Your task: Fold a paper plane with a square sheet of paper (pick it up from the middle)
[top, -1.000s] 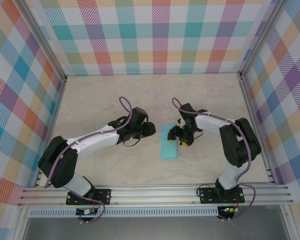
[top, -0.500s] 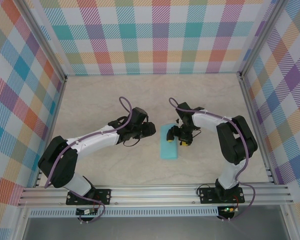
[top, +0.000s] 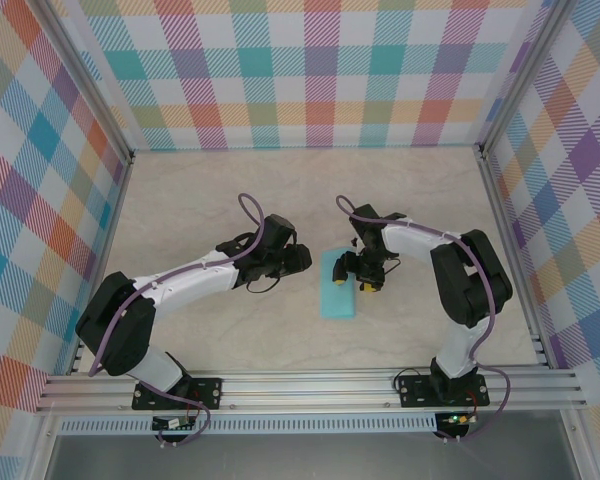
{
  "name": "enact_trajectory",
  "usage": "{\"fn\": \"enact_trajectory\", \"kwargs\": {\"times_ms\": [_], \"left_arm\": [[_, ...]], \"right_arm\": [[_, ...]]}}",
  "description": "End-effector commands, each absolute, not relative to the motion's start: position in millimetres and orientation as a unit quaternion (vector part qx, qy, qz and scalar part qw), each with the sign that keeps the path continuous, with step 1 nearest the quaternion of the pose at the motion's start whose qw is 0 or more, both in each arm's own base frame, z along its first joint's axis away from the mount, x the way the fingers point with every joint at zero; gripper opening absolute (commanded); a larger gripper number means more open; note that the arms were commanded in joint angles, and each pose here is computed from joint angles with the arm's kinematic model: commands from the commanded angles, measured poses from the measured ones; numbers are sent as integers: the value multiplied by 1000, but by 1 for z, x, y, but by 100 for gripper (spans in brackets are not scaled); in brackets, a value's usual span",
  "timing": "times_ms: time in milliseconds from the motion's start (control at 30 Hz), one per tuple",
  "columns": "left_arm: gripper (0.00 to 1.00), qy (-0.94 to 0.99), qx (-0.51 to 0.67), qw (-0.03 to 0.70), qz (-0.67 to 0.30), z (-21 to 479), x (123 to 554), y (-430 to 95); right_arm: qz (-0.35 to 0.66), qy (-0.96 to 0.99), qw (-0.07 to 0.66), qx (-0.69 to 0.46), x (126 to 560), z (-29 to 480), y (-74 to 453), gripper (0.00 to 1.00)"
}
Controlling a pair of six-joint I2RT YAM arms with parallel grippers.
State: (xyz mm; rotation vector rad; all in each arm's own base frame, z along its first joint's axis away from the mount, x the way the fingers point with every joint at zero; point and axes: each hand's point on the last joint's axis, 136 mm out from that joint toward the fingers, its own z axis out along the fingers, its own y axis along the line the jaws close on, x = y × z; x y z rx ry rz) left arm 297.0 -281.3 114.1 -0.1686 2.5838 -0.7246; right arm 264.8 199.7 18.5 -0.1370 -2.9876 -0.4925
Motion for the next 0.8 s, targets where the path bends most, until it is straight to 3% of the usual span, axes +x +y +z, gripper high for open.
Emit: {"fn": "enact_trajectory", "kwargs": {"times_ms": [0, 767], "left_arm": [[44, 939, -52, 217, -262, 112, 291, -284], [43, 940, -54, 211, -262, 108, 289, -284]], "right_arm": [[-72, -993, 77, -60, 254, -20, 168, 71], [-45, -993, 84, -66, 249, -33, 163, 71]]}}
